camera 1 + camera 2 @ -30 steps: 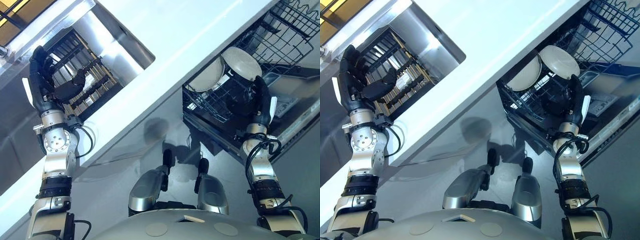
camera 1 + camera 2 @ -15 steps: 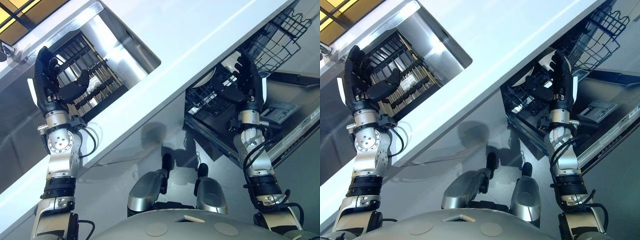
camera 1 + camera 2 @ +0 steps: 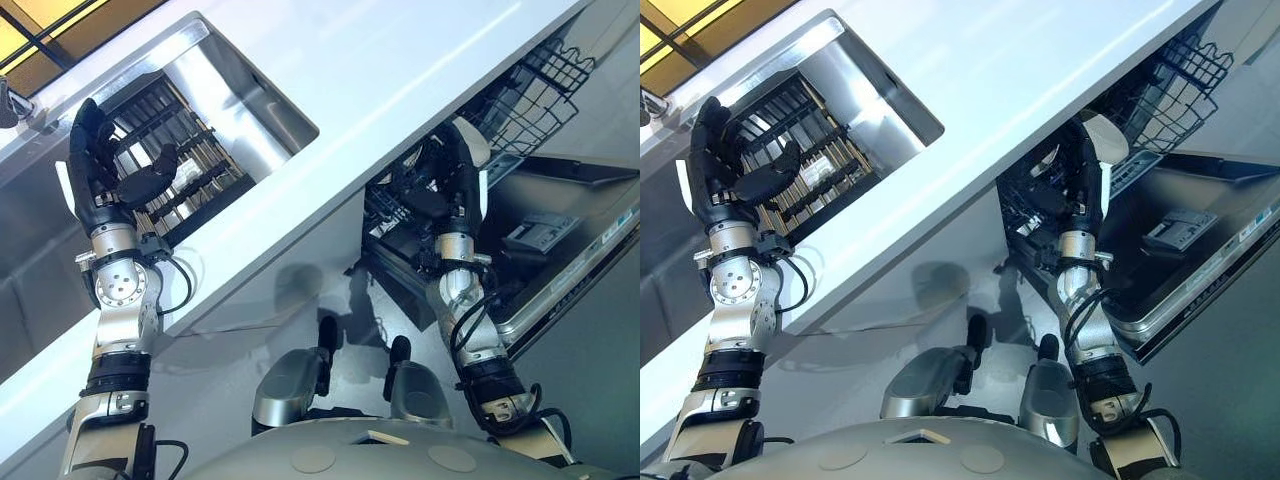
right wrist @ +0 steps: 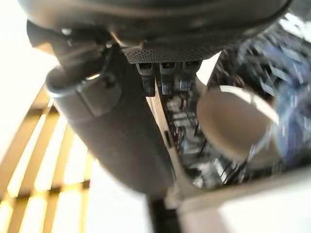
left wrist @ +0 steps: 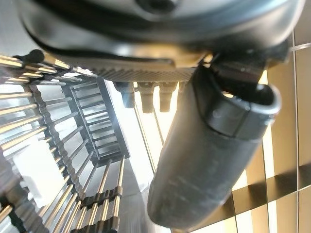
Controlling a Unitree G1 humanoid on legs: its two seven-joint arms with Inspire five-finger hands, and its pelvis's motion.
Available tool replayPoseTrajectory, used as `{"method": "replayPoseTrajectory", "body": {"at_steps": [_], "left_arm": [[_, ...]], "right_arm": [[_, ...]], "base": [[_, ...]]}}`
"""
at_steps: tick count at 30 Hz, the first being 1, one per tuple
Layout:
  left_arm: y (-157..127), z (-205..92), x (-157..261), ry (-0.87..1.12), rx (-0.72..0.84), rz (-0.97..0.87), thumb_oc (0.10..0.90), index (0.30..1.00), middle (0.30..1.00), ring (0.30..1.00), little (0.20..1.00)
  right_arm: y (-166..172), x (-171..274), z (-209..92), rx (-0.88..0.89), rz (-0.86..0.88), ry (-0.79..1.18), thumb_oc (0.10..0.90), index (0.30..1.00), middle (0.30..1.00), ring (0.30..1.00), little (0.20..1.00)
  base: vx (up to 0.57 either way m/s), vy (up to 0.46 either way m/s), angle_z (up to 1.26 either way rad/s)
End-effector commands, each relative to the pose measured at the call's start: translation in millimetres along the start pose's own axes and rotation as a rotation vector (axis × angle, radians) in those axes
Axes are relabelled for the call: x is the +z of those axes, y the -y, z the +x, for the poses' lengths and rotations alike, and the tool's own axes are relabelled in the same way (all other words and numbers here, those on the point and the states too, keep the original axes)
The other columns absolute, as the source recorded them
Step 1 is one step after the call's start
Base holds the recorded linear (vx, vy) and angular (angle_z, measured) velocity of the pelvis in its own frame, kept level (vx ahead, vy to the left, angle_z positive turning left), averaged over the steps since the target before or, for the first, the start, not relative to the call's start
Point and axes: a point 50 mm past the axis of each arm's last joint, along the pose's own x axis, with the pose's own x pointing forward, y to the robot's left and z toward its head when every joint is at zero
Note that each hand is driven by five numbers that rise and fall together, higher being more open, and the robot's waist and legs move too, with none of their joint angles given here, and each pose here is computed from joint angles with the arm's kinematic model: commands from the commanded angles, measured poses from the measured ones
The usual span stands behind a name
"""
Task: Pick up plates and place into dishwasher.
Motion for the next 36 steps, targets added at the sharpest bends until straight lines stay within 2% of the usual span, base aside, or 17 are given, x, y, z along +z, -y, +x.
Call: {"method": "replayPoseTrajectory", "body": {"at_steps": [1, 7, 11, 22, 25, 29, 31, 36], "left_arm": [[-49, -37, -27, -0.089, 0.090, 0.141, 0.800, 0.900, 0.900, 0.900, 0.900], [-58, -45, -28, -0.091, 0.122, 0.131, 0.800, 0.900, 0.900, 0.900, 0.900], [-63, -45, -28, -0.094, 0.136, 0.131, 0.800, 0.900, 0.900, 0.900, 0.900], [-63, -36, -26, -0.093, 0.133, 0.122, 0.800, 0.900, 0.900, 0.900, 0.900], [-59, -32, -25, -0.093, 0.120, 0.122, 0.800, 0.900, 0.900, 0.900, 0.900], [-51, -26, -25, -0.098, 0.094, 0.122, 0.800, 0.900, 0.900, 0.900, 0.900], [-46, -24, -25, -0.098, 0.083, 0.122, 0.800, 0.900, 0.900, 0.900, 0.900], [-36, -21, -26, -0.105, 0.046, 0.134, 0.800, 0.900, 0.900, 0.900, 0.900]], "right_arm": [[17, 76, 23, -0.155, 0.113, 0.480, 0.800, 0.900, 0.900, 0.900, 0.900], [40, 45, 11, -0.244, 0.036, 0.360, 0.800, 0.900, 0.900, 0.900, 0.900], [51, 24, 7, -0.243, 0.042, 0.233, 0.800, 0.900, 0.900, 0.900, 0.900], [69, -42, -9, -0.336, 0.316, -0.164, 0.800, 0.900, 0.900, 0.900, 0.900], [72, -51, -10, -0.373, 0.353, -0.212, 0.800, 0.900, 0.900, 0.900, 0.900], [78, -67, -10, -0.458, 0.497, -0.304, 0.800, 0.900, 0.900, 0.900, 0.900], [75, -69, -6, -0.449, 0.571, -0.307, 0.800, 0.900, 0.900, 0.900, 0.900], [52, -58, 18, -0.221, 0.711, -0.258, 0.800, 0.900, 0.900, 0.900, 0.900]], "base": [[0.00, 0.000, 0.00], [-0.02, -0.006, -0.05], [-0.02, -0.005, -0.12], [0.00, 0.000, 0.00], [0.00, 0.000, 0.00], [0.01, 0.003, 0.03], [0.00, 0.015, 0.09], [0.01, 0.045, 0.07]]}}
